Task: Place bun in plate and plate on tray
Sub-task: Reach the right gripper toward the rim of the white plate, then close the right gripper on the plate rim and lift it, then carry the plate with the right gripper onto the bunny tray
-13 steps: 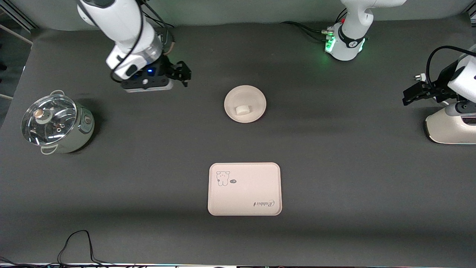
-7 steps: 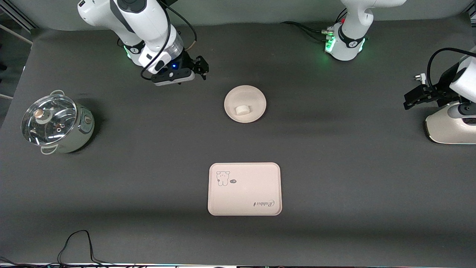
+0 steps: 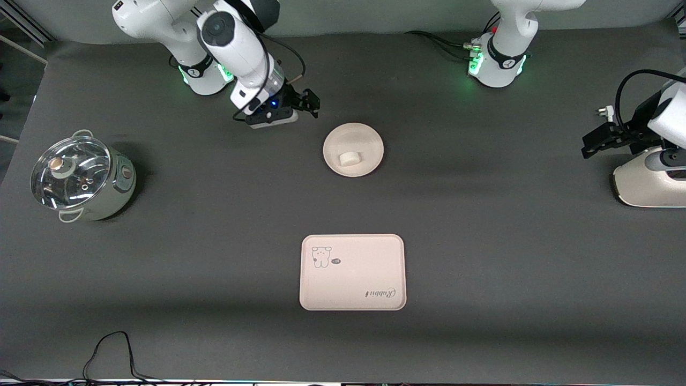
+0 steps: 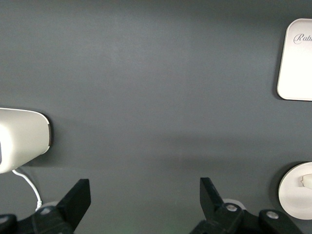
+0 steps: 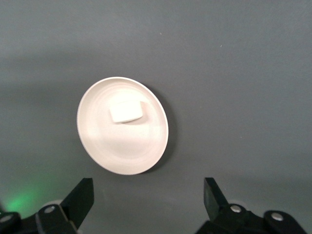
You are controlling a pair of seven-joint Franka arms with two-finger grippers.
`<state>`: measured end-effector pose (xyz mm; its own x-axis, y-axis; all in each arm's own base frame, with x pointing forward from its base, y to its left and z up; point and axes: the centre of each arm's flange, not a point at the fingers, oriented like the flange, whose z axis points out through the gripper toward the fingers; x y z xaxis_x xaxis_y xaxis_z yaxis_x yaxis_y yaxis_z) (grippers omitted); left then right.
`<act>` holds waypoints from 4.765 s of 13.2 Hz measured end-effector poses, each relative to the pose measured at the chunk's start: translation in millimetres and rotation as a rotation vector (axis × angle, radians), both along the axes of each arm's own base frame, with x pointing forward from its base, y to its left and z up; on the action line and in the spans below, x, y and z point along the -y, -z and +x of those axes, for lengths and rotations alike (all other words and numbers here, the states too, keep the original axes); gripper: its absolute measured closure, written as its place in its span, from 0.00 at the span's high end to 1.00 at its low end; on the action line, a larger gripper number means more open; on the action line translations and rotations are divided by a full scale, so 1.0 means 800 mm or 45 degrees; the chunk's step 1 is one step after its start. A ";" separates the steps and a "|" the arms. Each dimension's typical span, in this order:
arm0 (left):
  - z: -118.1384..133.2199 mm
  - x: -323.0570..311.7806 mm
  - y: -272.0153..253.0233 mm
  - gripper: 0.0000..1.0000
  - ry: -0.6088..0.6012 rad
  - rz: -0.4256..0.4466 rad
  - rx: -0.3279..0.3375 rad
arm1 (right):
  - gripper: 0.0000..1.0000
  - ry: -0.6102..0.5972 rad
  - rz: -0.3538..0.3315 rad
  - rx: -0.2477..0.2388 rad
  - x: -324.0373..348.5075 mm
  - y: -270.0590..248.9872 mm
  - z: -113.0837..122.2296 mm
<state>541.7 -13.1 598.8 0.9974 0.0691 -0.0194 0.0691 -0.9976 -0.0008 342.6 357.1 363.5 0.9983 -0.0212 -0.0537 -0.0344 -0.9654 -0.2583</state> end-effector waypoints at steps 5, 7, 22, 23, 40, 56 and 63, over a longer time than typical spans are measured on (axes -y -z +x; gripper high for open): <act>0.003 -0.013 -0.011 1.00 -0.023 0.000 0.040 | 1.00 0.029 -0.007 0.054 -0.039 0.120 -0.007; 0.003 -0.017 -0.011 1.00 -0.031 0.000 0.048 | 1.00 0.031 -0.036 0.061 -0.041 0.164 -0.011; 0.003 -0.019 -0.010 1.00 -0.034 0.000 0.042 | 0.78 0.058 -0.077 0.030 -0.047 0.240 -0.031; 0.003 -0.018 -0.009 1.00 -0.033 0.000 0.040 | 0.67 0.059 -0.075 0.031 -0.048 0.239 -0.030; 0.003 -0.015 0.001 1.00 -0.027 -0.002 0.018 | 0.04 0.067 -0.037 0.011 -0.055 0.197 -0.017; -0.009 -0.004 0.013 1.00 -0.047 -0.047 -0.151 | 0.04 0.106 0.156 0.097 -0.028 0.042 0.242; -0.016 -0.001 -0.001 1.00 -0.041 -0.051 -0.185 | 0.04 0.162 0.162 0.159 -0.035 0.090 0.420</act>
<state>528.8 -12.4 599.8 0.9812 0.0972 -0.1664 0.1030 -0.9943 0.0264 678.4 385.3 291.8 0.9872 -0.1480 0.0596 -0.1138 -0.9148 -0.3874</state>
